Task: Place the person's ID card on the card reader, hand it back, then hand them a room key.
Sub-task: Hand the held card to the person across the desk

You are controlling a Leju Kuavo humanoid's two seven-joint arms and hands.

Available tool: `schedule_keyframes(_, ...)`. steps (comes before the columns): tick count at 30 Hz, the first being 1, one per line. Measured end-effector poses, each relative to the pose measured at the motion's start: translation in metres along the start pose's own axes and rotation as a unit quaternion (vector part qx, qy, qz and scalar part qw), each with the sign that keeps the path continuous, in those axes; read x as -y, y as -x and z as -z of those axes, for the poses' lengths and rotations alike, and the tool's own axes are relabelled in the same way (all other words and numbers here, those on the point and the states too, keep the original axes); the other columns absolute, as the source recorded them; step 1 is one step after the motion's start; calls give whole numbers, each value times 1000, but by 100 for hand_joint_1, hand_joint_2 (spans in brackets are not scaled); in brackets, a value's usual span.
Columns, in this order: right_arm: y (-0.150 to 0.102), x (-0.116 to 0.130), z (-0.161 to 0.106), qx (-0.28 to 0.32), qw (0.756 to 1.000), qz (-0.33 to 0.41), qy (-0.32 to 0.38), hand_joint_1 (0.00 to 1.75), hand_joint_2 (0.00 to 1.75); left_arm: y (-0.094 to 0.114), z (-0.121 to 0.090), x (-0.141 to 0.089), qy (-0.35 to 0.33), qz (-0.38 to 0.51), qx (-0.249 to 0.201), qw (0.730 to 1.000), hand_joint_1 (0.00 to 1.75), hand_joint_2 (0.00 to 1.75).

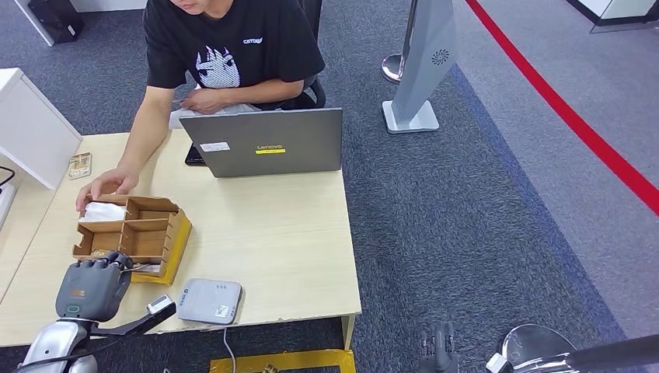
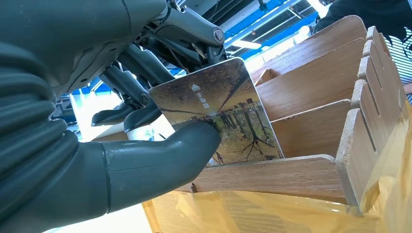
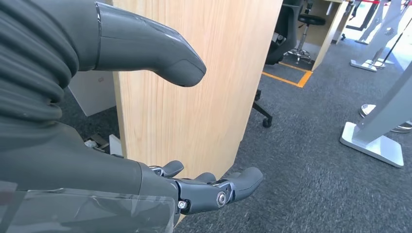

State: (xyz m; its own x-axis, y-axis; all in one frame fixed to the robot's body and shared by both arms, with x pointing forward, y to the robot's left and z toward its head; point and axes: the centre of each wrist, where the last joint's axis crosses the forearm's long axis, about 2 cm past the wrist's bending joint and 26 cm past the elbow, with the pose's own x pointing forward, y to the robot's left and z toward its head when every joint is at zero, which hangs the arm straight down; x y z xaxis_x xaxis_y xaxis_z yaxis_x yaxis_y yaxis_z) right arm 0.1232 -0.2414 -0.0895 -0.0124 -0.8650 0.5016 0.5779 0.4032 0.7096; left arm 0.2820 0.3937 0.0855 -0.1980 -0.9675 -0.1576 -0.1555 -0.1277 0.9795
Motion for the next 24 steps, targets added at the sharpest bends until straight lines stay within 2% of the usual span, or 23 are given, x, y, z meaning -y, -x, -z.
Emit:
schedule_keyframes(5,0,0,0,-2,1000,-1,-1,0,175,0,1,-1,-4,2,-4,1000,175,175)
schedule_keyframes(7,0,0,0,-12,1000,-6,-5,0,175,6,11,-9,-24,6,-22,999,175,175)
schedule_keyframes(9,1,-4,2,-23,1000,-14,-12,0,175,25,44,-38,-43,8,-44,998,175,175)
schedule_keyframes(11,3,-9,4,-28,999,-17,-18,0,175,51,81,-82,-57,11,-56,997,175,175)
schedule_keyframes(13,4,-11,5,-30,999,-18,-21,0,175,68,102,-116,-82,23,-63,994,175,175)
schedule_keyframes(14,5,-12,5,-31,999,-18,-22,0,175,72,107,-126,-94,28,-64,993,175,175)
schedule_keyframes(16,5,-12,5,-32,999,-17,-22,0,175,75,111,-135,-108,34,-64,991,175,175)
schedule_keyframes(24,6,-13,4,-34,999,-17,-24,0,175,76,111,-141,-120,43,-62,990,175,175)
